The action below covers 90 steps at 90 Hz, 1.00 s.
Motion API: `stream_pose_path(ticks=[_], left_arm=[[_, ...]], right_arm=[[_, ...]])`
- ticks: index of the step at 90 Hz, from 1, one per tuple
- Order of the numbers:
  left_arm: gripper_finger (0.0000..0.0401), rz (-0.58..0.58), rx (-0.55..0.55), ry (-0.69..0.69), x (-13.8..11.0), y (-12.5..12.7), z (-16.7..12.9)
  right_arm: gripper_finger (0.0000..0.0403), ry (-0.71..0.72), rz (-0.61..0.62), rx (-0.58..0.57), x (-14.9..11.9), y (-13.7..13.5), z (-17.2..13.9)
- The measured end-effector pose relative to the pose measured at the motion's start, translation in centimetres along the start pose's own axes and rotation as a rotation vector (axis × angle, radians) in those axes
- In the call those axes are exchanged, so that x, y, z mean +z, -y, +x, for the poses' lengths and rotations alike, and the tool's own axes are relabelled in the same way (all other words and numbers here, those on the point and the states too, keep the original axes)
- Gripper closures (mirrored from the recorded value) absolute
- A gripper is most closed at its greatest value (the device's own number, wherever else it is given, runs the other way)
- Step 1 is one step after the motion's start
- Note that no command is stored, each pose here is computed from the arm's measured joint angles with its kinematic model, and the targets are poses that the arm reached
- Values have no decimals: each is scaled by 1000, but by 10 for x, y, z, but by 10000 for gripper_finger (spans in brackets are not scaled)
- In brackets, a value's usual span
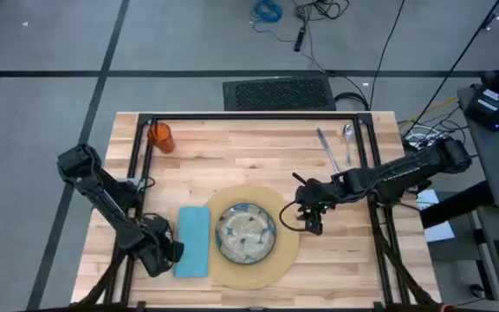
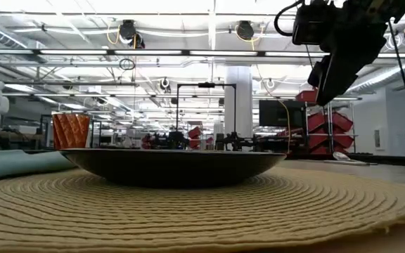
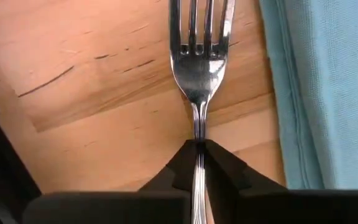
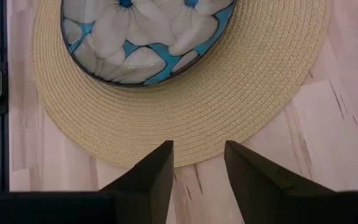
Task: Set table place
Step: Put the fork on top of the blue napkin
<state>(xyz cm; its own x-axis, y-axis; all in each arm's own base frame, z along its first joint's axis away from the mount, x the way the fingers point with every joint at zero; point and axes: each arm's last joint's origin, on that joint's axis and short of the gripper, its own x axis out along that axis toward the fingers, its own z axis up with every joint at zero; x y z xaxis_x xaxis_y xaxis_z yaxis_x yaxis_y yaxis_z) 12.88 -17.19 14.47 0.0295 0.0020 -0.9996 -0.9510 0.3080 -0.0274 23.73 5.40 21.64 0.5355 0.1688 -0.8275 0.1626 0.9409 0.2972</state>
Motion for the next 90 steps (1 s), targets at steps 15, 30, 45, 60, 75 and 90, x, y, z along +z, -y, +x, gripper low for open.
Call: stream_pose_path(ticks=[15,30,45,60,75,90], left_arm=[[400,3,-18,-19,0,1,-23],[400,-20,-40,18,6,-1,-64],[401,-105,-196,23,17,19,-90],[401,-207,-291,103,40,37,-98],[401,-259,-241,154,60,53,-85],[401,-225,-184,97,69,73,-66]], right_arm=[[268,0,-1,0,0,0,0],[268,0,-3,-1,0,0,0],[268,0,-2,0,0,0,0],[268,10,-7,5,1,0,0],[268,-2,-24,2,0,-1,0],[268,-8,-66,12,-3,-5,0]])
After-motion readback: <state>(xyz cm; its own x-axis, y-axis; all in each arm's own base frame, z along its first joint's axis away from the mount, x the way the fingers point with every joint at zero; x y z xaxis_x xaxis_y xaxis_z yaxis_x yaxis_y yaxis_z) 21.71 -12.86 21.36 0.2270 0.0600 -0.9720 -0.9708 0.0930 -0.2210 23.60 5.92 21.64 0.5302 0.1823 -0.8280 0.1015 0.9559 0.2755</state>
